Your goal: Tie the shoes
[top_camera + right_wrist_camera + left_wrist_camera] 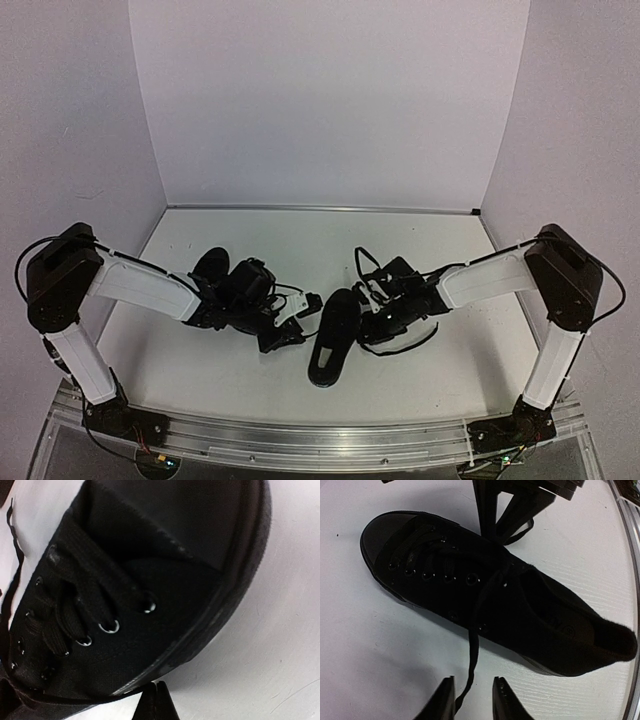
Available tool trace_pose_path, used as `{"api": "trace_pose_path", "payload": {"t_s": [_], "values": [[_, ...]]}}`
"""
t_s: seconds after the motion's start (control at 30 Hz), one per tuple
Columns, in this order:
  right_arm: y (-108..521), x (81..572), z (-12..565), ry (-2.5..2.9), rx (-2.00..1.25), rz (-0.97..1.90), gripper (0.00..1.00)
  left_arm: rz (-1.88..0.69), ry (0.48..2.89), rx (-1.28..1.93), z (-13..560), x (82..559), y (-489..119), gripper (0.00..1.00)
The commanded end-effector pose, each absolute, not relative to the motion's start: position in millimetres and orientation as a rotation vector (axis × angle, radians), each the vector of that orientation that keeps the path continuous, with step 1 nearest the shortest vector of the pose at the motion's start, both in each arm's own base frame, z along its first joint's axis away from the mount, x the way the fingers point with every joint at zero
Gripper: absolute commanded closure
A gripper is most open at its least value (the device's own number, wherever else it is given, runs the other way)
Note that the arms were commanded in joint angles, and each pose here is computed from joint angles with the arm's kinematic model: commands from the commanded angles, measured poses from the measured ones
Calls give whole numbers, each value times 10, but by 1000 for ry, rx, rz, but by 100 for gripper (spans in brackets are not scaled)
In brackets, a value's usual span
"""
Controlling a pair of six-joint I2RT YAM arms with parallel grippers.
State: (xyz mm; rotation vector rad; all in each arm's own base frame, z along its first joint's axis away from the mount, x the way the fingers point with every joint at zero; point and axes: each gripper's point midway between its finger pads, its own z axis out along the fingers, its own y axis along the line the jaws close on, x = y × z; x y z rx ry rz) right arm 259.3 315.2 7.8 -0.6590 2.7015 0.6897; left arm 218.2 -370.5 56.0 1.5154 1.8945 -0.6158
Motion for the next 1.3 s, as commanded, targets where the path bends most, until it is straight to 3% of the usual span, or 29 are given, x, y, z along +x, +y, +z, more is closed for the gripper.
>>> {"api": "trace_pose_path", "payload": {"t_s": [0.0,0.13,0.4,0.63,0.93,1.27], "values": [[3182,2625,349,2632,-676,737,78,-581,1859,1486,788,2228,-3677,64],[3157,2584,591,2584,-665,773,58,-551,1849,1514,769,2248,-3666,60],[3136,2559,956,2515,-657,809,44,-547,1859,1617,596,2337,-3729,62],[3133,2537,1059,2499,-652,829,44,-522,1838,1656,480,2406,-3779,75],[3159,2553,1169,2473,-644,851,44,-532,1803,1651,473,2413,-3810,100],[3447,2573,1373,2407,-651,1047,51,-701,1616,1490,1225,2333,-3982,100]]}}
